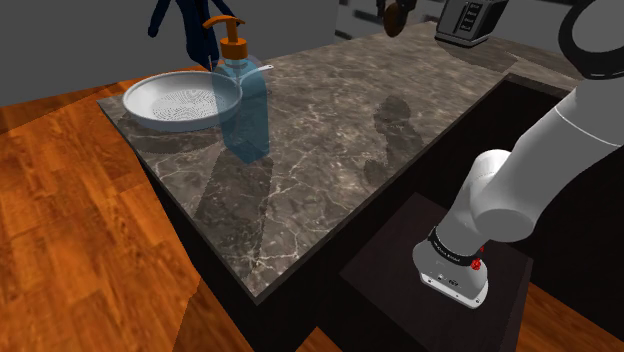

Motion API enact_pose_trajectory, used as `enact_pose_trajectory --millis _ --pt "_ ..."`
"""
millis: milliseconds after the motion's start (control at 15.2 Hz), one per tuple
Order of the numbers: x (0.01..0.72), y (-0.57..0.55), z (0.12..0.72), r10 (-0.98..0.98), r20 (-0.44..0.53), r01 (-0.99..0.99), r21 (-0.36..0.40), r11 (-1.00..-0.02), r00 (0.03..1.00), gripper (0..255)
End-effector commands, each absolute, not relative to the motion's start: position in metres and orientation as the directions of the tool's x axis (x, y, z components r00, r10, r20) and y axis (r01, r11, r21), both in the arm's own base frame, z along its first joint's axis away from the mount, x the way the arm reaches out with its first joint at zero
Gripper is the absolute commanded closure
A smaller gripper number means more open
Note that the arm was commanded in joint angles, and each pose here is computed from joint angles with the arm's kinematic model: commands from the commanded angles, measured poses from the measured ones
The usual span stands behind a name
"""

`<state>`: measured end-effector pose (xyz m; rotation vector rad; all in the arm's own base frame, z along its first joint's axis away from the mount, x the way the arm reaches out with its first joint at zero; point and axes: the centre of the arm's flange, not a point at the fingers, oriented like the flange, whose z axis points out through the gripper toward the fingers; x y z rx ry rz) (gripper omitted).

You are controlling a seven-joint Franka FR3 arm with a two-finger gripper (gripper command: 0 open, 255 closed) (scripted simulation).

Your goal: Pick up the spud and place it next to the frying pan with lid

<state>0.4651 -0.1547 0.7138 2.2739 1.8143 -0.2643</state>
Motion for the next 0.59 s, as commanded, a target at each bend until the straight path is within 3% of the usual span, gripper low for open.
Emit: enact_pose_trajectory --millis 0,528 --pt "0.464 -0.127 0.714 0.935 -0.276 0.975 0.059 -0.215 0.223 255" --pt "0.458 -0.022 0.715 0.935 -0.276 0.975 0.059 -0.215 0.223 255"
